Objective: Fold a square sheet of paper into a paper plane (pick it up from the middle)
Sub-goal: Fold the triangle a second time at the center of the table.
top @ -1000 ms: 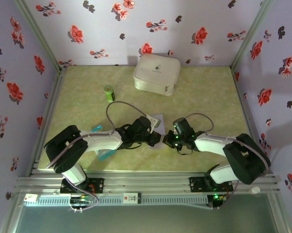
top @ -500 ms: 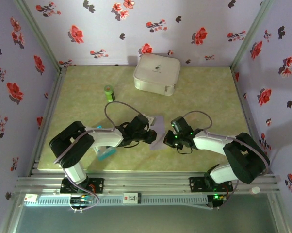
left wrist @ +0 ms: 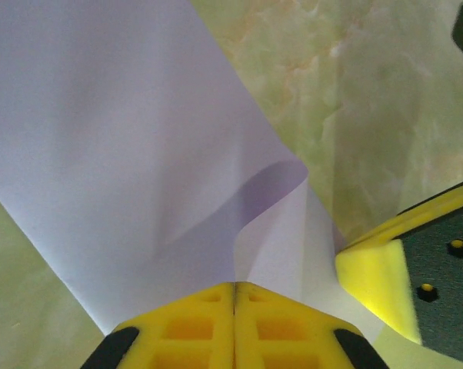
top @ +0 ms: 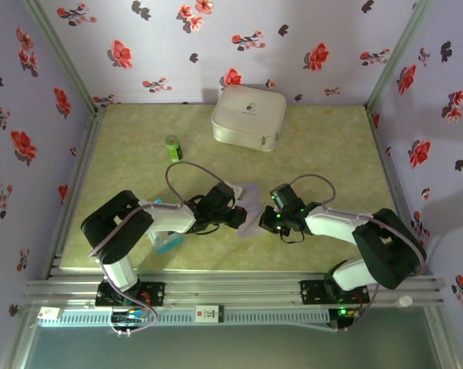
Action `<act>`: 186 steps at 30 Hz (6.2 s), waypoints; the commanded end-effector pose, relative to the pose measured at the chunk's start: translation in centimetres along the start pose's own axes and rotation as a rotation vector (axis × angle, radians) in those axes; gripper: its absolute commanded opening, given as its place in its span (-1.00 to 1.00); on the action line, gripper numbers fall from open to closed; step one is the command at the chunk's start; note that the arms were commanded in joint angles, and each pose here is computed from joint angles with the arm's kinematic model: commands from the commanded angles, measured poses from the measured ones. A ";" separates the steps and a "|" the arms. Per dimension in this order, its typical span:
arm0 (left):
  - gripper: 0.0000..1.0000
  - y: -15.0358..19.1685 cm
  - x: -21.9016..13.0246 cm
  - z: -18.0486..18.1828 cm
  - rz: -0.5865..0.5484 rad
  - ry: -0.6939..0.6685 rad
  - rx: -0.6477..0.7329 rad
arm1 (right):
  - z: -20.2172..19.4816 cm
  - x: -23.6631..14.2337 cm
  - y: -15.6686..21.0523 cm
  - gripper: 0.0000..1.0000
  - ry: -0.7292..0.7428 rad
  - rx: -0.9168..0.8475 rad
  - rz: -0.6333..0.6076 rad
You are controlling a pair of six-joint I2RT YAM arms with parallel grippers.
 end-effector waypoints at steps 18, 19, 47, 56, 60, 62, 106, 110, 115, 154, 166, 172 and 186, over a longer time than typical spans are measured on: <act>-0.85 0.5 0.6 1.4 -0.013 -0.036 0.018 | 2.6 -0.1 -0.3 -0.95 -0.149 -0.043 0.027; -0.85 0.4 0.6 1.4 -0.016 -0.034 0.017 | 2.6 0.1 -0.2 -0.96 -0.149 -0.042 0.035; -0.82 -0.8 0.0 2.0 -0.068 -0.113 0.075 | -0.4 1.7 1.0 -1.00 0.062 -0.043 0.117; -0.82 -0.8 0.0 2.2 -0.069 -0.117 0.065 | -0.4 1.7 0.9 -1.00 0.062 -0.041 0.115; -0.81 -0.9 -0.1 2.2 -0.084 -0.112 0.059 | -0.4 1.7 0.9 -1.00 0.062 -0.041 0.114; -0.82 -0.9 -0.2 2.2 -0.088 -0.109 0.056 | -0.4 1.7 0.9 -1.00 0.063 -0.041 0.115; -0.78 -0.5 0.7 2.4 -0.067 -0.050 0.054 | -0.5 1.8 0.9 -1.00 0.063 -0.036 0.115; -0.78 -0.4 0.7 2.9 -0.067 -0.066 0.042 | -0.5 1.8 1.0 -1.00 0.063 -0.035 0.116; -0.78 -0.4 0.9 3.0 -0.066 -0.075 0.040 | -0.5 1.8 1.0 -1.00 0.065 -0.038 0.118; -0.87 0.2 0.6 3.5 -0.039 -0.079 0.007 | 4.5 1.7 -3.7 -1.00 -0.310 0.121 -0.105; -0.87 0.2 0.8 3.5 -0.024 -0.073 0.014 | 1.4 3.4 -2.2 -1.00 -0.177 0.192 -0.080; -0.87 0.2 1.0 3.5 -0.011 -0.072 0.016 | 0.0 3.7 -1.3 -1.00 -0.134 0.264 -0.086; -0.86 0.3 1.0 3.4 0.003 -0.070 0.021 | 2.3 0.9 -5.3 -1.00 -0.222 0.204 -0.147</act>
Point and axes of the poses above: each hand's point on the last joint's axis, 136 mm out from that joint toward the fingers, its own x axis out along the fingers, its own z axis along the line the jaws close on, y = z × x, the point moved 7 cm from there along -x, back along the fingers, and after that the axes turned 13 degrees about -x, right-handed, at the moved point
